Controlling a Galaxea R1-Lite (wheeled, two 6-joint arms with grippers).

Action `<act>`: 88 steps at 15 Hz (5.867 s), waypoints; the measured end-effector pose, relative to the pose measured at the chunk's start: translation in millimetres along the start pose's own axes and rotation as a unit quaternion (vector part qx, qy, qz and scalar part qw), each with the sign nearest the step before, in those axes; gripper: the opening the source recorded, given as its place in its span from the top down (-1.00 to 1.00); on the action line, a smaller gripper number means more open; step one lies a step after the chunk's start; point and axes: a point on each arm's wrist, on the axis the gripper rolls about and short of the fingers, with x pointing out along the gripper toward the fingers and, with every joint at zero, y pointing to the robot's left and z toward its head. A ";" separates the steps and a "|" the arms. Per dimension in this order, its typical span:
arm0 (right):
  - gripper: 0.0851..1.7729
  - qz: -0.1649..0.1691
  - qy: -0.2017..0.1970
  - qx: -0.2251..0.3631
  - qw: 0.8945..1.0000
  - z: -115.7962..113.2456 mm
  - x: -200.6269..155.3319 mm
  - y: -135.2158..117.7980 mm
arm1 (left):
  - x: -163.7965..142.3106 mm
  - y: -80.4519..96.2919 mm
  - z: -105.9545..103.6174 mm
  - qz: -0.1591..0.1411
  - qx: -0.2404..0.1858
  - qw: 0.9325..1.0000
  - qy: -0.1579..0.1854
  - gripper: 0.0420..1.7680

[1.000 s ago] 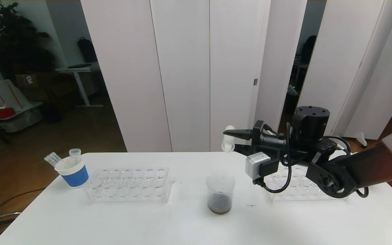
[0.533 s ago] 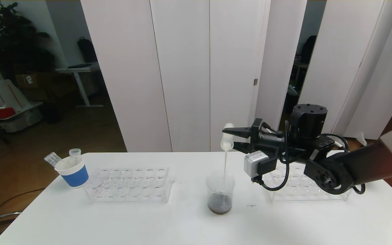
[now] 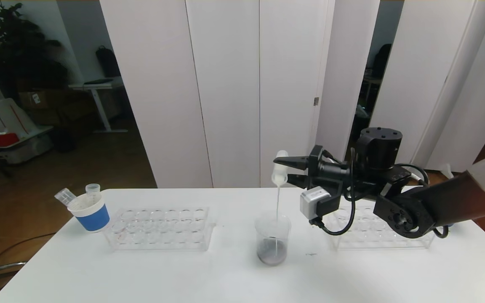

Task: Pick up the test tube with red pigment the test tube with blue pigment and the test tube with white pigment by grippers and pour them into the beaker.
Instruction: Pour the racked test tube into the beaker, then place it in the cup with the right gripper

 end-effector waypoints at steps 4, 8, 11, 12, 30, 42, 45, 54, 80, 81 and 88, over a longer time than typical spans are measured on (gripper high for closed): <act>0.43 -0.005 0.001 -0.021 1.000 -1.2 0.7 -3.1 | 0.0 0.0 0.0 0.000 0.000 1.000 0.000 -0.98; 0.43 -0.009 0.000 -0.034 0.999 -1.6 2.3 -6.4 | 0.0 0.0 0.0 0.000 0.000 1.000 0.000 -0.98; 0.43 -0.010 0.001 -0.041 0.999 -2.0 2.5 -6.9 | 0.0 0.0 0.0 0.000 0.000 1.000 0.000 -0.98; 0.43 -0.011 0.001 -0.042 0.999 -2.4 2.5 -7.5 | 0.0 0.0 0.0 0.000 0.000 1.000 0.000 -0.98; 0.43 -0.025 0.005 -0.101 0.995 -2.8 9.9 -15.1 | 0.0 0.0 0.0 0.000 0.000 1.000 0.000 -0.98; 0.43 -0.032 0.000 -0.122 0.992 0.3 13.2 -18.9 | 0.0 0.0 0.0 0.000 0.000 1.000 0.000 -0.98; 0.43 -0.031 0.000 -0.117 0.993 2.3 13.4 -19.9 | 0.0 0.0 0.0 0.000 0.000 1.000 0.000 -0.98; 0.43 -0.047 0.057 -0.028 0.997 16.7 -14.9 -47.2 | 0.0 0.0 0.0 0.000 0.000 1.000 0.000 -0.98; 0.43 -0.284 0.250 0.676 0.632 40.8 -94.6 -48.1 | 0.0 0.0 0.0 0.000 0.000 1.000 0.000 -0.98; 0.43 -0.288 0.262 0.674 0.628 37.0 -100.5 -44.8 | 0.0 0.0 0.0 0.000 0.000 1.000 0.000 -0.98; 0.43 -0.353 0.315 0.627 0.619 3.0 -155.8 -52.8 | 0.0 0.0 0.0 0.000 0.000 1.000 0.000 -0.98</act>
